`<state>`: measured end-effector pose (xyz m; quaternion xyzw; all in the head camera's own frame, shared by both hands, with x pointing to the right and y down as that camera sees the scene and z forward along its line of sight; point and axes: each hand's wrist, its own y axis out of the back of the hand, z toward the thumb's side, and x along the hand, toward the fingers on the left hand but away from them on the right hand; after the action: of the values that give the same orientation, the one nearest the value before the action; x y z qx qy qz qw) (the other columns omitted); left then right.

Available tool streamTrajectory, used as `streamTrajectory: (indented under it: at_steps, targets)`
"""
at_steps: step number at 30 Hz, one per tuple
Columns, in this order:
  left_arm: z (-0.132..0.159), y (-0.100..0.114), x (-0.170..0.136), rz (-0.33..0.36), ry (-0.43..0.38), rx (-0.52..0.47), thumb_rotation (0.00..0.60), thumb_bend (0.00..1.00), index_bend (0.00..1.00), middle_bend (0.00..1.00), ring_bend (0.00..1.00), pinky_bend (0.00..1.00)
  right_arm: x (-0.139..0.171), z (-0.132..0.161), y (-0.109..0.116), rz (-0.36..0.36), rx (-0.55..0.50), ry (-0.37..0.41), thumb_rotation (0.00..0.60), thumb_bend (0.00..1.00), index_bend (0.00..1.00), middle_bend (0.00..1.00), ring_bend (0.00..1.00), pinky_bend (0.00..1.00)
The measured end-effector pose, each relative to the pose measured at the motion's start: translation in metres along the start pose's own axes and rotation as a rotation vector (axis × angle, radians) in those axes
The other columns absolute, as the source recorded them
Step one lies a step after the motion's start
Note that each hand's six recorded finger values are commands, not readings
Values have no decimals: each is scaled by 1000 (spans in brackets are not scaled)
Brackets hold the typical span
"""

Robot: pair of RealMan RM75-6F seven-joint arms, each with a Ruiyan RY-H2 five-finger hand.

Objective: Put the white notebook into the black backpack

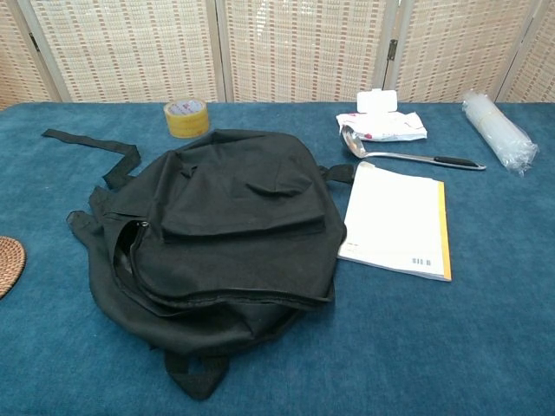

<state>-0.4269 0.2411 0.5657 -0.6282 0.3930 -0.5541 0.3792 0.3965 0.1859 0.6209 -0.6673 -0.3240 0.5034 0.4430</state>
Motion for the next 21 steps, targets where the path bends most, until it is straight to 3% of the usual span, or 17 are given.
streamTrajectory:
  at_steps: [12,21]
  targets:
    - [2,1,0,-6,4,7,600,206,145,88,122,0,-57,34,-66,92,49,139,600,382,172,180,212,97]
    - [2,0,0,-14,9,11,600,206,145,88,122,0,-76,54,-97,131,66,211,600,383,172,177,211,93]
